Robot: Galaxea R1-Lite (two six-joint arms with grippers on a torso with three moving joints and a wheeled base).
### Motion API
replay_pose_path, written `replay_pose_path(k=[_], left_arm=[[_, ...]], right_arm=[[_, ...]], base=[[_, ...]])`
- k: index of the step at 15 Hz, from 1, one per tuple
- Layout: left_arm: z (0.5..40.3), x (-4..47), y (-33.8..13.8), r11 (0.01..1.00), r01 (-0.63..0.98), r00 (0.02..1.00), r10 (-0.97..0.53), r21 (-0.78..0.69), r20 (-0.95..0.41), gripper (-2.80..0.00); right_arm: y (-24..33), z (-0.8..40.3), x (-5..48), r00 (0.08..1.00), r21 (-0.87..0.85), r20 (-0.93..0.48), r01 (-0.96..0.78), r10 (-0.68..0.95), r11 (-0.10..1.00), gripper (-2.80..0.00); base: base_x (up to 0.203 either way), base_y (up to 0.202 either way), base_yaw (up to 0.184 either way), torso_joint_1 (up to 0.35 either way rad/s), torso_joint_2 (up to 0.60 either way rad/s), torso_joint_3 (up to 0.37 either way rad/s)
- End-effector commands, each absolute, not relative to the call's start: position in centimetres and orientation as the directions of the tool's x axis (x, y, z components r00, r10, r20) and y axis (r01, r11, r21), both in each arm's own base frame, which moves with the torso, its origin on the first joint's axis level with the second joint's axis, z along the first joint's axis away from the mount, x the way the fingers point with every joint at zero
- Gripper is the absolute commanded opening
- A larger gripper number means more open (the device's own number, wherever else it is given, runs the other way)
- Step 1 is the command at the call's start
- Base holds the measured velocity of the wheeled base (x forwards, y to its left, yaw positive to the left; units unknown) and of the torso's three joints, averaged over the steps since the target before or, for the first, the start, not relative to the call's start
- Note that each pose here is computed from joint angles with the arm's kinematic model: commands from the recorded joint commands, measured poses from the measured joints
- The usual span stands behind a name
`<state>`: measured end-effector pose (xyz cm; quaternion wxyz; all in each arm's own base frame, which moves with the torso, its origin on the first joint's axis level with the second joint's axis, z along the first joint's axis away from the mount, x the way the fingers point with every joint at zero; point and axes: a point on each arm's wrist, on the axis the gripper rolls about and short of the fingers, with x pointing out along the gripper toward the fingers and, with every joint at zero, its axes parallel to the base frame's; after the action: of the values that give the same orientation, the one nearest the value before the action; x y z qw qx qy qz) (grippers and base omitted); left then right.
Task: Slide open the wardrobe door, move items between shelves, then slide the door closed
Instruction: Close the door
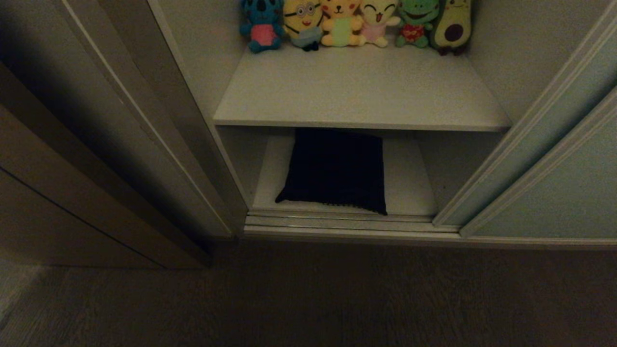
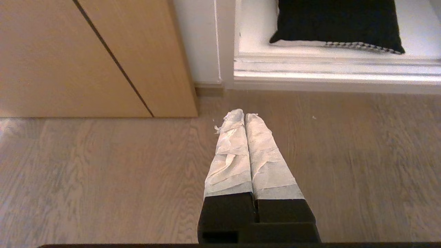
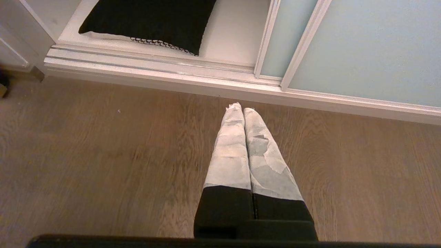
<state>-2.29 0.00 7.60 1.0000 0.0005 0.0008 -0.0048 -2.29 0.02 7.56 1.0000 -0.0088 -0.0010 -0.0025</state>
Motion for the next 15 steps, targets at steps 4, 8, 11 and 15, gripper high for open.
replay_pose_path(k=[4, 8, 11, 15], left_arm=[[7.52, -2.26, -0.01, 1.000, 0.009, 1.000, -0.009, 0.005, -0.006, -2.80], [7.52, -2.26, 0.00, 1.000, 0.009, 1.000, -0.009, 0.002, -0.006, -2.80], [7.52, -2.26, 0.00, 1.000, 0.008, 1.000, -0.008, 0.003, -0.006, -2.80], [7.52, -2.26, 0.00, 1.000, 0.006, 1.000, -0.006, 0.002, -0.006, -2.80]], right_arm=[[0.02, 7.52, -2.26, 1.000, -0.018, -0.002, 0.005, -0.005, 1.000, -2.80], [0.02, 7.53, -2.26, 1.000, -0.018, -0.001, 0.005, -0.005, 1.000, -2.80], [0.02, 7.56, -2.27, 1.000, -0.018, 0.000, 0.005, -0.005, 1.000, -2.80], [0.02, 7.53, -2.26, 1.000, -0.018, -0.001, 0.005, -0.005, 1.000, -2.80]], base=[[0.000, 0.000, 0.000, 0.004, 0.00, 0.055], [0.000, 0.000, 0.000, 0.000, 0.00, 0.000], [0.000, 0.000, 0.000, 0.000, 0.00, 0.000], [0.000, 0.000, 0.000, 0.000, 0.00, 0.000]])
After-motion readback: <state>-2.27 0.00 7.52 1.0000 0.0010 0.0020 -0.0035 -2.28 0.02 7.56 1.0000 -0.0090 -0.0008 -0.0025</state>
